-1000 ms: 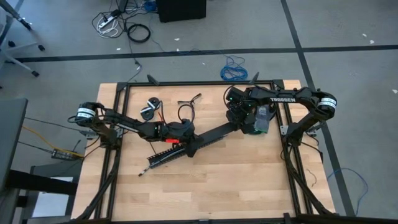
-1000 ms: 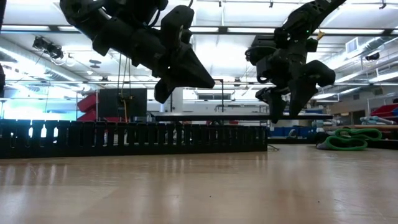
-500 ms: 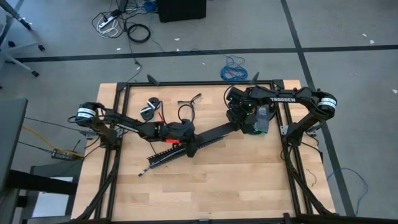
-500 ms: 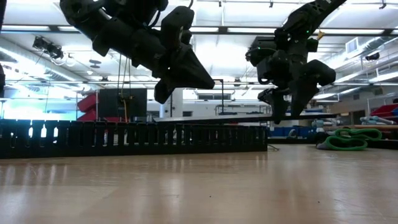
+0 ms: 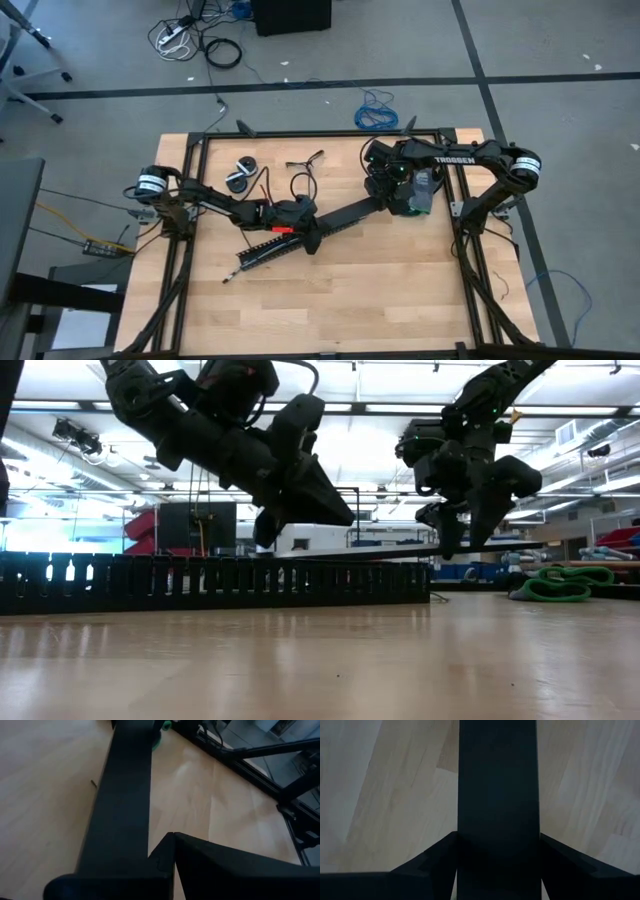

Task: Ziptie cables
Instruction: Insert the black cover of the black cable duct

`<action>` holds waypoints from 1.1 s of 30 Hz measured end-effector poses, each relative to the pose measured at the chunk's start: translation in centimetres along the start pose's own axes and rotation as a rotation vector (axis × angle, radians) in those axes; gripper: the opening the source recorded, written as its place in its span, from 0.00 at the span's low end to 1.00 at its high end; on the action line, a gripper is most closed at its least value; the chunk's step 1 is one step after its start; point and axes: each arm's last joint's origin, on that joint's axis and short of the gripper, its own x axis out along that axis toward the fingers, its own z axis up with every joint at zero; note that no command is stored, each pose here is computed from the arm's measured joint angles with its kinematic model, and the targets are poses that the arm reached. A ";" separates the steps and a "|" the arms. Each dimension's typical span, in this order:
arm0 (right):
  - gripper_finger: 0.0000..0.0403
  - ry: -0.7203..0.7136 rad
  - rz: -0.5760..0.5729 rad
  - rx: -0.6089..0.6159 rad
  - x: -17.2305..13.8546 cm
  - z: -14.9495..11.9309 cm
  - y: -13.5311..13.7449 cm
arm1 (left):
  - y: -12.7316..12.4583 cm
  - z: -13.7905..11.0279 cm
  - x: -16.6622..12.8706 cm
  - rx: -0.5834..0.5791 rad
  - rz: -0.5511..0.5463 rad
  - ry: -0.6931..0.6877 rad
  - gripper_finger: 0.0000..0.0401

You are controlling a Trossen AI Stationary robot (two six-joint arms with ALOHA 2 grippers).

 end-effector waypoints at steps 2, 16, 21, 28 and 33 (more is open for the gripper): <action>0.57 -0.002 -0.002 -0.002 0.0 0.0 0.0 | 0.0 0.0 0.0 0.000 0.001 0.002 0.00; 0.57 -0.063 0.041 0.008 -0.1 0.1 -0.2 | 0.0 0.0 0.0 -0.001 -0.004 -0.003 0.00; 0.57 -0.053 0.059 0.009 -0.1 0.0 0.0 | 0.0 0.0 0.0 -0.001 -0.004 -0.003 0.00; 0.57 -0.045 0.049 0.008 -0.1 0.0 0.0 | -0.1 0.0 0.0 0.000 -0.017 0.006 0.00; 0.57 -0.045 0.041 0.007 -0.1 0.0 -0.1 | -0.1 0.0 0.0 0.000 -0.017 0.007 0.00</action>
